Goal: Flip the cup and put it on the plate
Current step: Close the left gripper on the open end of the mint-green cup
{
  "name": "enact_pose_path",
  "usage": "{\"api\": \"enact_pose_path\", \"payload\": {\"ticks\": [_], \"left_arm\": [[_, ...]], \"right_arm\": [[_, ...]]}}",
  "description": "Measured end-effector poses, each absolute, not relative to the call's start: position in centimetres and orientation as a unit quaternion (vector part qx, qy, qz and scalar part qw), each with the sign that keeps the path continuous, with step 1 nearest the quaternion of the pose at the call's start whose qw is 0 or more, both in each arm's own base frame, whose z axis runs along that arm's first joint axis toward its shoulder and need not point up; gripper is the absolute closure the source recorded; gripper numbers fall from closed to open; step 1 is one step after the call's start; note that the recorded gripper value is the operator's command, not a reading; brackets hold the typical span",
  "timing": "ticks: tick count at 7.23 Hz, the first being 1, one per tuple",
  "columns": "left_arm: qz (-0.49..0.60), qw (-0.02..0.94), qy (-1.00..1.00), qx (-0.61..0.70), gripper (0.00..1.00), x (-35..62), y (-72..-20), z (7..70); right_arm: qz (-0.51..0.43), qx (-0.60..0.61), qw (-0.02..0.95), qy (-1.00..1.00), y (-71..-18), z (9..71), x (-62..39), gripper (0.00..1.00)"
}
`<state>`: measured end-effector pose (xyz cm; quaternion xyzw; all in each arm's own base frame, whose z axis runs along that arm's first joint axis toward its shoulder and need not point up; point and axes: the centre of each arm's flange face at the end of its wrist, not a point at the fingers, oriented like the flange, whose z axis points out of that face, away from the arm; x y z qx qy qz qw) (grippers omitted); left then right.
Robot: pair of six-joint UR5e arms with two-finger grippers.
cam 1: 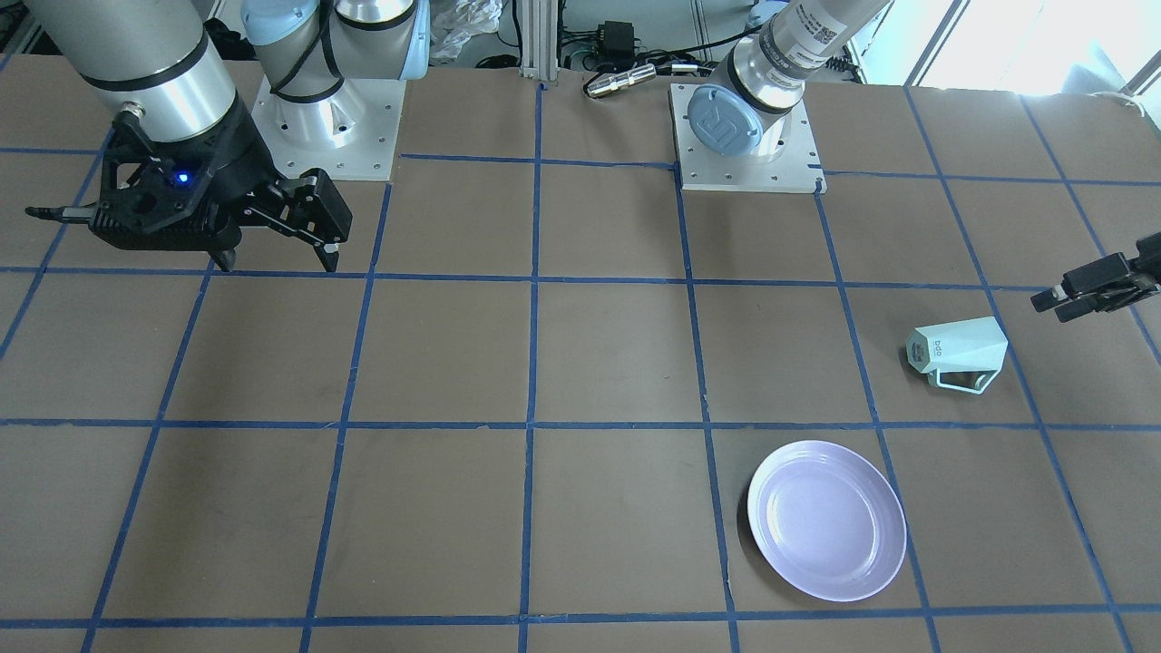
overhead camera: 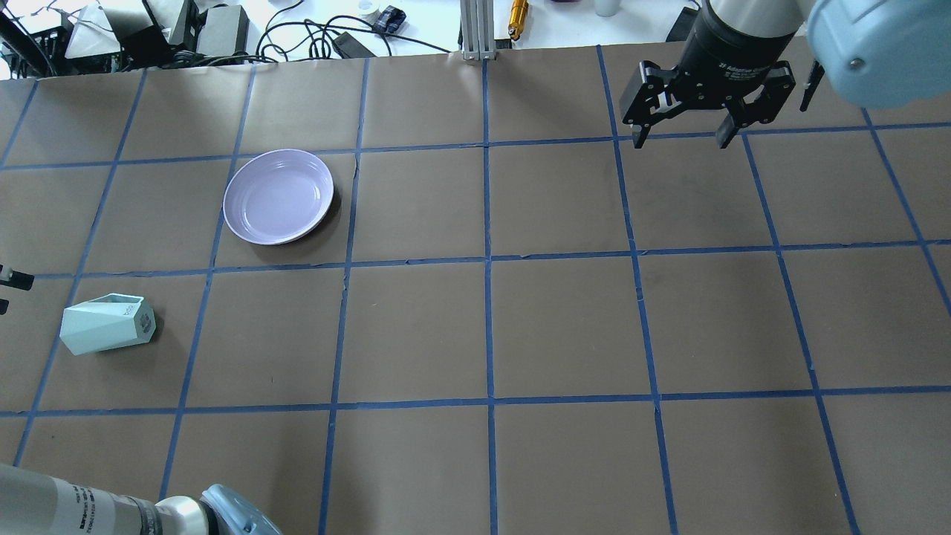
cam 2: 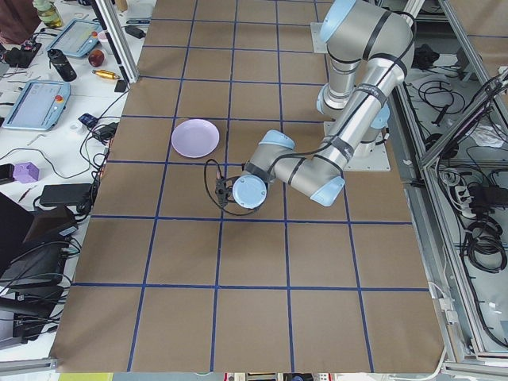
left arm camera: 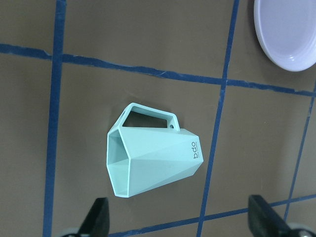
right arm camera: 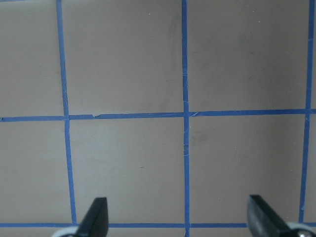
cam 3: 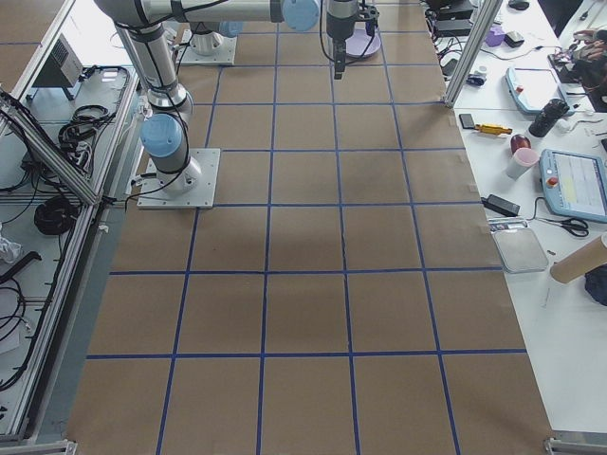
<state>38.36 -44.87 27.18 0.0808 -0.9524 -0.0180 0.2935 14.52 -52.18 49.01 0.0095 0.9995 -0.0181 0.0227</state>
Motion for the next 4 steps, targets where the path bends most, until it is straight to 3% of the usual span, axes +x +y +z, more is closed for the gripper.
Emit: {"api": "enact_pose_path", "payload": {"ticks": [4], "left_arm": [[-0.052, 0.379, -0.920, 0.085, 0.00, 39.0, -43.4, 21.6]], "right_arm": [[-0.018, 0.010, 0.023, 1.000, -52.2, 49.0, 14.5, 0.00]]}}
